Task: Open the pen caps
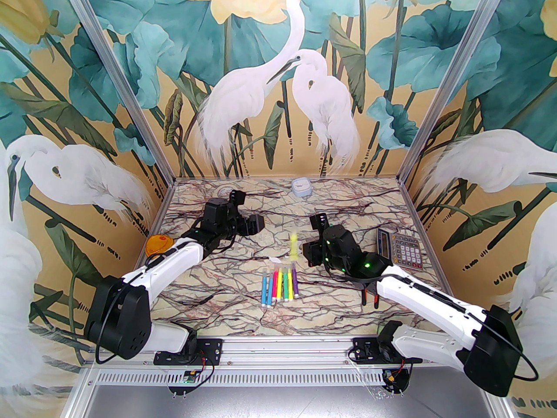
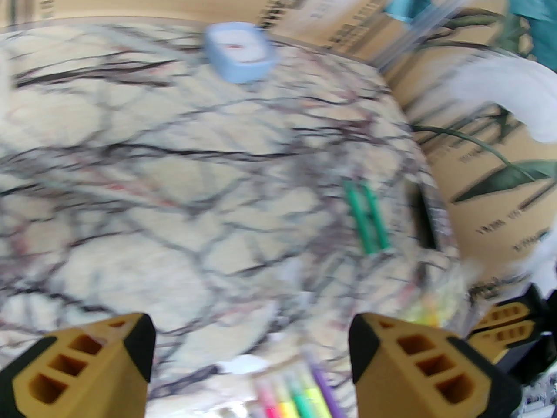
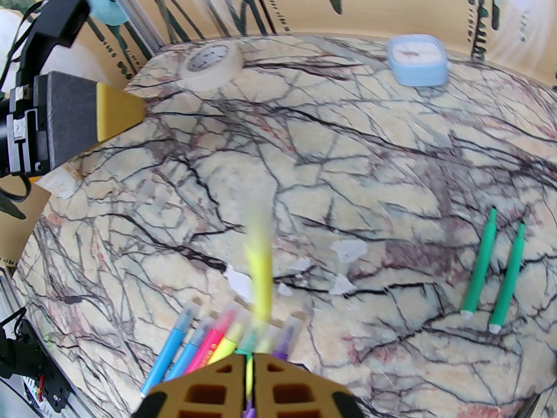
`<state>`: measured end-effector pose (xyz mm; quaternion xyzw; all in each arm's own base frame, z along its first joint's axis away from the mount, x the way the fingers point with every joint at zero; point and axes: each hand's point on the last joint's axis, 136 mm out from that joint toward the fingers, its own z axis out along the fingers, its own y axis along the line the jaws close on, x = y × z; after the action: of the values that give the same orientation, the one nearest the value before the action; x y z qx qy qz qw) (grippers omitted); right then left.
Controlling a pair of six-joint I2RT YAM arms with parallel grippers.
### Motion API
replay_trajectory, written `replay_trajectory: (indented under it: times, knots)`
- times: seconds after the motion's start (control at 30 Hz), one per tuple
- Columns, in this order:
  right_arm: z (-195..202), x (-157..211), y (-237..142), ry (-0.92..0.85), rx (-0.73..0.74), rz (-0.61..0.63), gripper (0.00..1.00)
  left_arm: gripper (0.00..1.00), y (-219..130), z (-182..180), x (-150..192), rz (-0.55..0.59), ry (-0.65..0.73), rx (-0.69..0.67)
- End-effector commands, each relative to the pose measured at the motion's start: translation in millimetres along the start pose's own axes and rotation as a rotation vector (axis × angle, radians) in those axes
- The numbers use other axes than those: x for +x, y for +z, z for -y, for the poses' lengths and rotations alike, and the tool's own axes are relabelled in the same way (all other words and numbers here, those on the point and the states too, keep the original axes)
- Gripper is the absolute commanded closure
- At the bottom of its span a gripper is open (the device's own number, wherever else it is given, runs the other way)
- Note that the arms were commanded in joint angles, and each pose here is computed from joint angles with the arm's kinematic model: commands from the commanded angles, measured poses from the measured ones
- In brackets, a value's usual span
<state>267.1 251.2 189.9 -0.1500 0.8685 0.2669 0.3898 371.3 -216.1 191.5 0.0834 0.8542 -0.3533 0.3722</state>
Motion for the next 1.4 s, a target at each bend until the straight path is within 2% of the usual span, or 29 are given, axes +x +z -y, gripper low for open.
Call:
replay_trajectory:
  times: [0.0, 0.07, 0.17, 0.2, 0.27, 0.33, 0.4, 0.43, 0.5, 0.57, 0.7, 0.83, 1.03, 1.2, 1.37]
  knots:
    - [-12, -14, 1, -0.039, -0.051, 0.038, 1.00, 0.23, 2, 41, -4, -0.023, -0.022, 0.203]
    - [-8, -17, 1, -0.035, -0.028, 0.055, 1.00, 0.25, 0, 49, -4, -0.022, -0.035, 0.250]
    - [-5, -15, 4, -0.041, -0.009, 0.034, 1.00, 0.25, 1, 39, -1, -0.016, -0.051, 0.200]
    - [-3, -12, 6, -0.042, 0.002, 0.019, 1.00, 0.24, 3, 28, 0, -0.014, -0.059, 0.142]
    - [0, -5, 11, -0.041, 0.010, -0.005, 1.00, 0.23, 11, -10, 7, -0.029, -0.087, -0.050]
    - [1, -1, 15, -0.030, 0.008, -0.014, 1.00, 0.23, 21, -53, 22, -0.121, -0.117, -0.254]
    - [1, 1, 18, -0.026, 0.005, -0.028, 0.91, 0.24, 22, -99, 30, -0.200, -0.108, -0.506]
    - [1, 5, 21, -0.024, 0.004, -0.039, 0.90, 0.24, 20, -125, 31, -0.211, -0.083, -0.640]
    - [1, 8, 25, -0.016, -0.002, -0.046, 0.90, 0.22, 27, -151, 25, -0.210, -0.005, -0.745]
    - [0, 10, 30, -0.004, -0.014, -0.049, 0.88, 0.22, 45, -165, 14, -0.216, 0.052, -0.747]
    - [-3, 11, 34, 0.004, -0.033, -0.054, 0.86, 0.23, 69, -196, -9, -0.214, 0.066, -0.781]
    - [0, 16, 33, 0.019, -0.026, -0.054, 0.71, 0.24, 81, -198, -27, -0.201, 0.063, -0.731]
    - [9, 24, 39, 0.021, 0.009, -0.070, 0.60, 0.22, 72, -193, -42, -0.185, 0.064, -0.727]
    - [10, 27, 48, 0.011, 0.016, -0.087, 0.51, 0.21, 51, -206, -52, -0.192, 0.022, -0.763]
    - [11, 24, 50, 0.007, 0.018, -0.079, 0.46, 0.28, 39, -225, -57, -0.229, -0.018, -0.759]
